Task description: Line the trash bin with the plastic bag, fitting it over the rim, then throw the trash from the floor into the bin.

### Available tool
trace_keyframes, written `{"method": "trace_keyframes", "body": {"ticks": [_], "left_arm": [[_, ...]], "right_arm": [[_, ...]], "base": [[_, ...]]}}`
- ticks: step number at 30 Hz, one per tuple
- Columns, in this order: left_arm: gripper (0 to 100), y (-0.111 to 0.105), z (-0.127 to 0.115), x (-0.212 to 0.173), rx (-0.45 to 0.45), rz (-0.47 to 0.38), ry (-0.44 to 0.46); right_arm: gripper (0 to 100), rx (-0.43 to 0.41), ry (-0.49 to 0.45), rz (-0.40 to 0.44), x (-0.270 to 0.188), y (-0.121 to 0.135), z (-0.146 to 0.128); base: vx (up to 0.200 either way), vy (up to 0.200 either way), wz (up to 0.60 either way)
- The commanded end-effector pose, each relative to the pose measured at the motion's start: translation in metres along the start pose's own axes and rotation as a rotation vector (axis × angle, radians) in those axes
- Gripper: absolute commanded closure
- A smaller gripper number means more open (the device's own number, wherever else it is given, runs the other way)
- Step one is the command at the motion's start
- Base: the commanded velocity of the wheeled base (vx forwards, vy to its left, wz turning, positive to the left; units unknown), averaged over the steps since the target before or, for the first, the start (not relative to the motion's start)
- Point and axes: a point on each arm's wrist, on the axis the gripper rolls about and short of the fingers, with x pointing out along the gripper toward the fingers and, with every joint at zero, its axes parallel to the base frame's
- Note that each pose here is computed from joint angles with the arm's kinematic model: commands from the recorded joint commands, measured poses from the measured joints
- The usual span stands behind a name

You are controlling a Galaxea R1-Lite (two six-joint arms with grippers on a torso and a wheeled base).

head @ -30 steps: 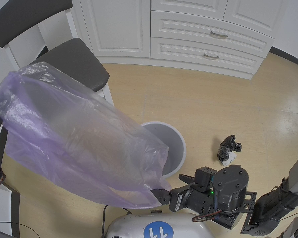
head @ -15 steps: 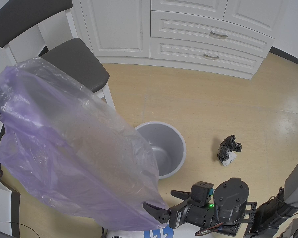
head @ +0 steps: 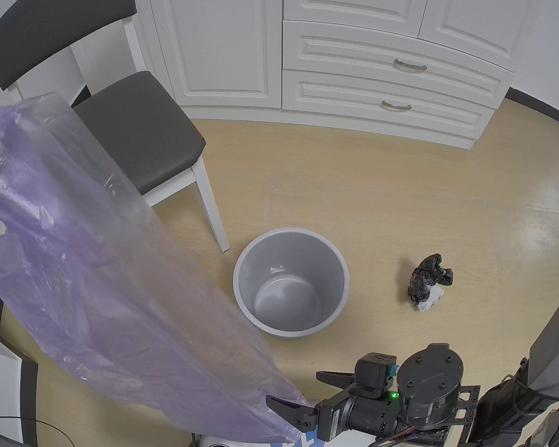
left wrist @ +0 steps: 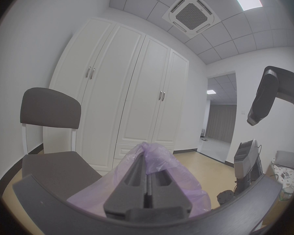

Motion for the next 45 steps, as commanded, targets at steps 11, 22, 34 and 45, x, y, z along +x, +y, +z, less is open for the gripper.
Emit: {"method": "trace_keyframes", "body": {"ticks": [11,22,34,45], "left_arm": [[100,0.001,0.006,0.002,-0.008,0.005,-0.027],[100,0.002,0.013,0.003,-0.016,0.015,-0.076],[100,0.002,0.015,0.004,-0.019,0.017,-0.085],[100,0.002,0.014,0.004,-0.019,0.016,-0.082]], "right_arm": [[0,0.146,-0.118,0.126,0.017,0.016,0.000],[0,0.131,-0.063,0.133,0.027,0.016,-0.024],[0,0.167,-0.095,0.122,0.045,0.020,-0.032],[0,0.195,-0.199,0.097,0.050,0.027,-0.017]], "base": [[0.000,0.000,0.00],[0.000,0.000,0.00],[0.000,0.000,0.00],[0.000,0.000,0.00]]}}
